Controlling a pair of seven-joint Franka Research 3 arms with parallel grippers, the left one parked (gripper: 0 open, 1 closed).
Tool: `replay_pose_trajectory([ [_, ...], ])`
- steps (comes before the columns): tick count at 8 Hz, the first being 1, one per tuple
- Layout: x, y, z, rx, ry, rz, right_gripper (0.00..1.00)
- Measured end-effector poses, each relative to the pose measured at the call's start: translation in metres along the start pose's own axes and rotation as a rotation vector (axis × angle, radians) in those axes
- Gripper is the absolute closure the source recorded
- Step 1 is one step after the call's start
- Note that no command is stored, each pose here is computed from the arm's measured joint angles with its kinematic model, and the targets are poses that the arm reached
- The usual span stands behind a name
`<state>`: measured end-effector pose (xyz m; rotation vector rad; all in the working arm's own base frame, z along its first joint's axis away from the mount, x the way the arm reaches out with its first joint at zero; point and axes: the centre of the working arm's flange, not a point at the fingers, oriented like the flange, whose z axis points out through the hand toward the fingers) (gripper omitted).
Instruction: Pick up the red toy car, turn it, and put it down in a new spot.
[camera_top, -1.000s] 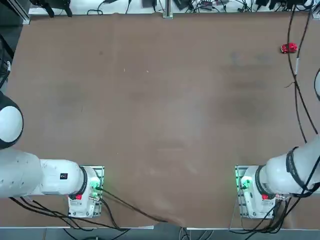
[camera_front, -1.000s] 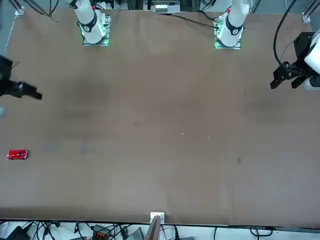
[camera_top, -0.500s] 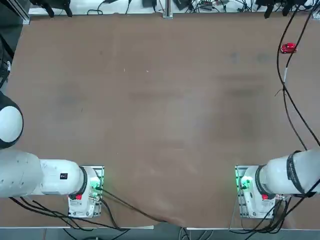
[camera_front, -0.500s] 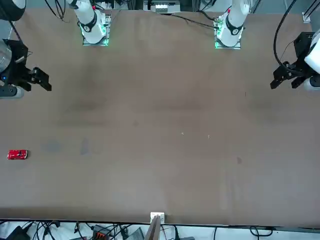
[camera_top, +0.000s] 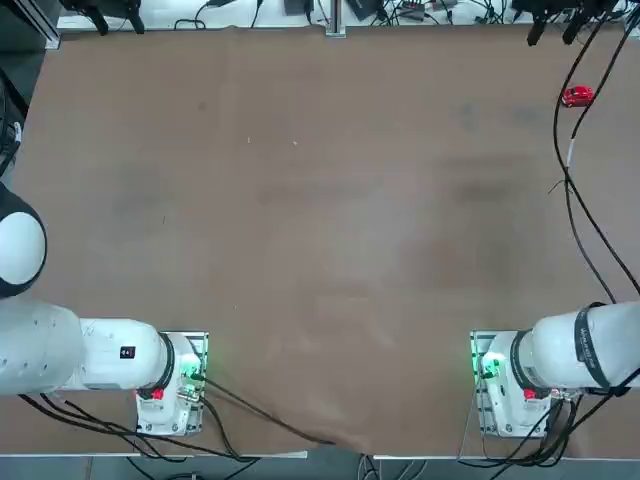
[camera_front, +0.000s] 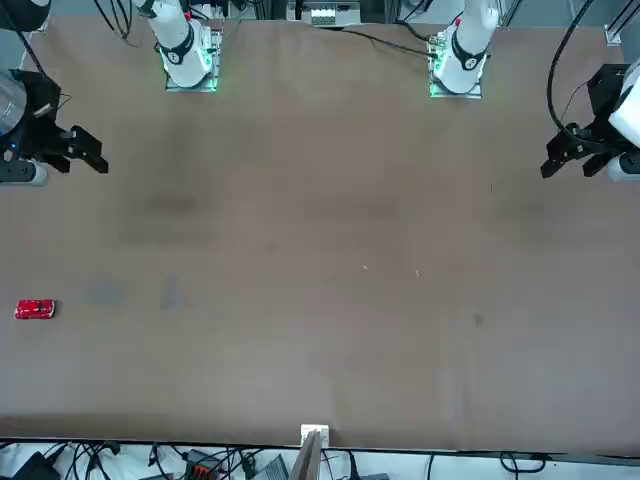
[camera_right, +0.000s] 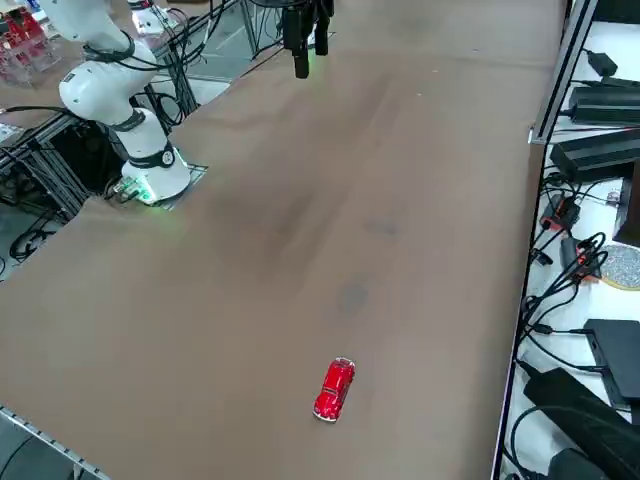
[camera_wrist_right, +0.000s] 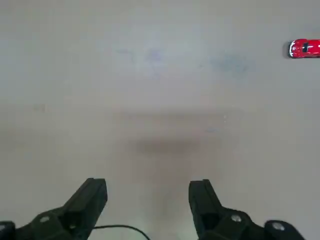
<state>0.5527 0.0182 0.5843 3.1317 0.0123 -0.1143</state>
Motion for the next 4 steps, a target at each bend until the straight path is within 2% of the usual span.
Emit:
replay_pose_trajectory([
  [4,-0.0117,-0.0039,0.0026,-0.003,-0.004,-0.006,0.0],
])
